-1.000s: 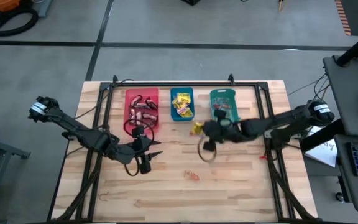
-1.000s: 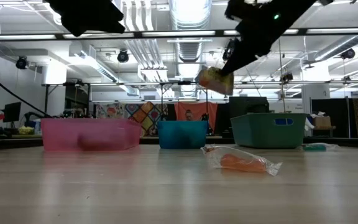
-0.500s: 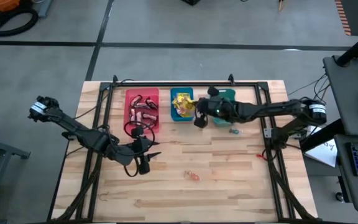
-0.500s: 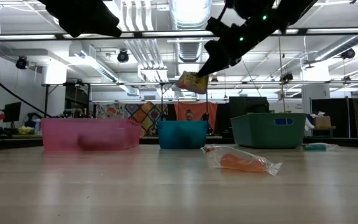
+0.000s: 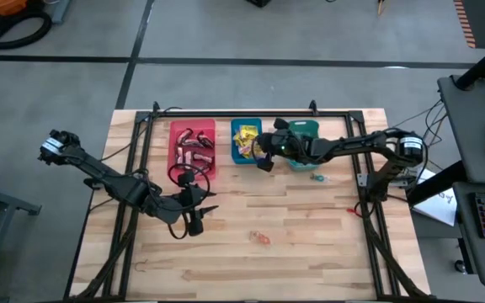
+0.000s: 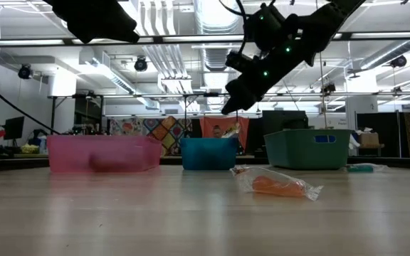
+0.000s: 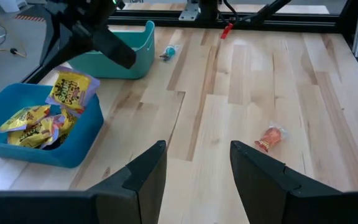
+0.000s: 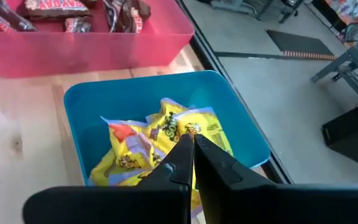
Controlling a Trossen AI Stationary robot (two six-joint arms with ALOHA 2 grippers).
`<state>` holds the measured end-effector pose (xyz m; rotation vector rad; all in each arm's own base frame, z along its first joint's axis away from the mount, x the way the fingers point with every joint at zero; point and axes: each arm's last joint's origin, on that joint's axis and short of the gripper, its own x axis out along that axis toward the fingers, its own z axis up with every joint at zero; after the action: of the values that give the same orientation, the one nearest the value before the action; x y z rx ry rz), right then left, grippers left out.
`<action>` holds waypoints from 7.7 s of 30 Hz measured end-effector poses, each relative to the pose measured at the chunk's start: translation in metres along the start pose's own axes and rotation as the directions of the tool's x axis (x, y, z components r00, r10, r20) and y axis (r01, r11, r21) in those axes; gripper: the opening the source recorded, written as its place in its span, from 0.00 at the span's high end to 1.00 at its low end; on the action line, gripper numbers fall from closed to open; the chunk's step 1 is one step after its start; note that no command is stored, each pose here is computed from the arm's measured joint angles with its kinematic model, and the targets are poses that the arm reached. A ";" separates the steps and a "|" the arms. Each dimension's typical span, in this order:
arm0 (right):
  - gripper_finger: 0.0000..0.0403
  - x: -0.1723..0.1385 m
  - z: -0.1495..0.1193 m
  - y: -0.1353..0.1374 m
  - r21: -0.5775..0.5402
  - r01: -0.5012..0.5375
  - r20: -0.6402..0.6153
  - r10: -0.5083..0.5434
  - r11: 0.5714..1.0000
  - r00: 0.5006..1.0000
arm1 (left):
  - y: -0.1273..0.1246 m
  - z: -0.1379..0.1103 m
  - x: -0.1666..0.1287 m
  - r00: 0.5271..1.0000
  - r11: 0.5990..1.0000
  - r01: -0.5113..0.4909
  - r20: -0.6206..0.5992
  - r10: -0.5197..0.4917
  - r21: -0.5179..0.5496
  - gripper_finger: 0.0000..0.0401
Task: Sort candy
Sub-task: Put the yellow candy into the blue bin, then put the orange gummy candy into the green bin
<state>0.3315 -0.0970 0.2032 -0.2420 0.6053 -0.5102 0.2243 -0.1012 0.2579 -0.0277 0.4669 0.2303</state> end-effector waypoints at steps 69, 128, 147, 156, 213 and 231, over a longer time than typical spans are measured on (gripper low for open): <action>0.98 0.024 0.022 0.021 0.399 0.012 -0.235 0.089 0.917 0.968 | -0.027 -0.001 0.021 0.996 0.998 0.068 0.062 -0.069 0.012 0.60; 0.98 -0.199 0.006 0.118 0.402 -0.346 -0.151 0.435 0.847 0.888 | -0.071 -0.090 0.202 0.932 0.891 0.361 -0.090 -0.350 0.274 0.47; 0.98 -0.198 -0.015 0.125 0.420 -0.302 -0.188 0.408 0.855 0.894 | -0.070 -0.083 0.203 0.947 0.916 0.312 -0.010 -0.320 0.253 0.82; 0.98 -0.194 -0.023 0.127 0.433 -0.297 -0.189 0.408 0.851 0.893 | -0.070 -0.083 0.203 0.947 0.908 0.312 -0.009 -0.322 0.279 0.82; 0.73 -0.180 -0.056 0.188 -0.199 -0.410 -0.075 0.404 0.890 0.912 | -0.056 -0.049 0.192 0.907 0.927 0.278 0.250 -0.339 0.251 1.00; 0.63 -0.161 -0.046 0.213 -0.279 -0.305 -0.074 0.296 0.911 0.952 | -0.053 -0.048 0.194 0.910 0.936 0.272 0.255 -0.326 0.225 1.00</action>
<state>0.2720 0.1648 0.1672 -0.4095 0.7317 -0.1251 0.3832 -0.1156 0.1265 0.1144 0.1847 -0.1148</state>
